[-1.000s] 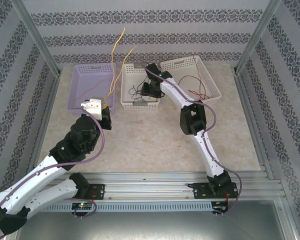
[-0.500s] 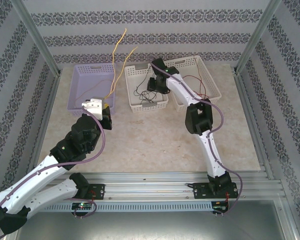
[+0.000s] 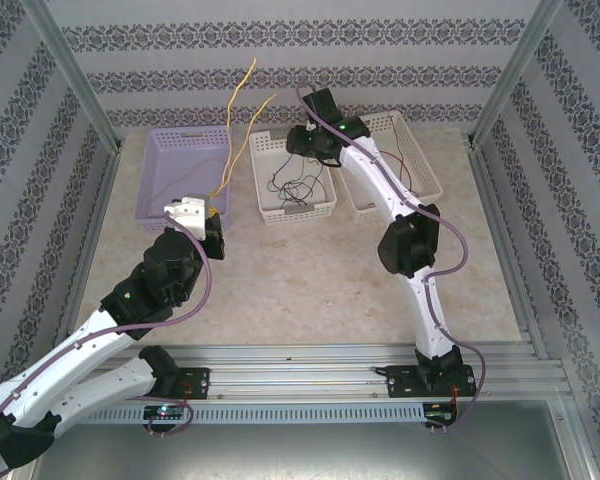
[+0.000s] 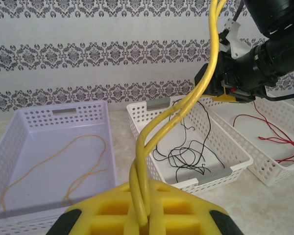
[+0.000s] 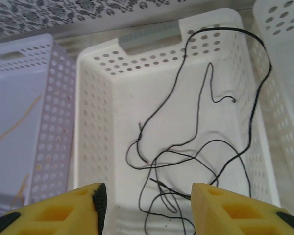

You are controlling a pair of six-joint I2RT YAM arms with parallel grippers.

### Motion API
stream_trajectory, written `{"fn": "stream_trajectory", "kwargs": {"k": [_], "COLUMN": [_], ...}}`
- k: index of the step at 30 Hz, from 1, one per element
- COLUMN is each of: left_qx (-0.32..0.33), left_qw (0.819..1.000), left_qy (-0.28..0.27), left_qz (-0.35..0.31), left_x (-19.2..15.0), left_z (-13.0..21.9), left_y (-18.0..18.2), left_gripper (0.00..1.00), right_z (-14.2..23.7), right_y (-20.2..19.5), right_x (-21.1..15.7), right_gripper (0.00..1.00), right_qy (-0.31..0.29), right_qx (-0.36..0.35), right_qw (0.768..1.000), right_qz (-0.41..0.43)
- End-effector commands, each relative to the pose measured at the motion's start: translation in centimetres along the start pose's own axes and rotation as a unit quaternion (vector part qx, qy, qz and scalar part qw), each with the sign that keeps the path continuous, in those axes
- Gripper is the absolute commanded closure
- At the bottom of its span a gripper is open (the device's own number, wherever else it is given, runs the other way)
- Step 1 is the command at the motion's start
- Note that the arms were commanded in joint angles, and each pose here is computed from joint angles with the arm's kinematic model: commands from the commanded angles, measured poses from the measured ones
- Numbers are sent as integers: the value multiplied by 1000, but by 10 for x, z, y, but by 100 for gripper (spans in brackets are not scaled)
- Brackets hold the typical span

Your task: Untangle the cables

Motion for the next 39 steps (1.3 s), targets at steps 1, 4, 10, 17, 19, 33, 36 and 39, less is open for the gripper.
{"fn": "stream_trajectory", "kwargs": {"k": [1,4,10,17,19,33,36,39], "left_qx": [1,-1,-3,-2,-2,-4,-6,-6], "left_qw": [1000,1000,1000,1000,1000,1000,1000,1000], "left_qy": [-16,-17,-14,-13,-12,-11,-10,-10], "left_qz": [2,3,2,1,0,-1,-2,-2], "left_x": [8,9,8,8,7,7,6,6], "left_z": [-1,-1,-1,-2,-2,-3,-3,-4], "left_y": [2,1,0,0,0,-1,-2,-2], "left_gripper": [100,100,100,100,100,100,100,100], "right_z": [-21,-29,-43,-60,-64,-90,-97,-100], "right_y": [-28,-38,-51,-62,-66,-86,-88,-87], "right_x": [-20,-27,-37,-50,-54,-68,-70,-71], "right_gripper": [51,51,51,52,52,51,51,51], "right_qy": [26,34,48,71,77,91,91,90], "right_qx": [-75,-92,-117,-131,-136,-168,-169,-167], "right_qw": [997,995,992,988,987,981,981,982], "right_qz": [21,23,31,34,33,29,25,20]}}
Point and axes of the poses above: each hand's point on the last joint's axis, 136 mm out from that joint toward the fingers, its own z axis back along the fingers, its own y axis along the line the jaws close on, x = y × z, the point moved 3 cm from there along z, back along the fingers, and after that the axes turned 5 degrees about -z, right-handed, at the moved point
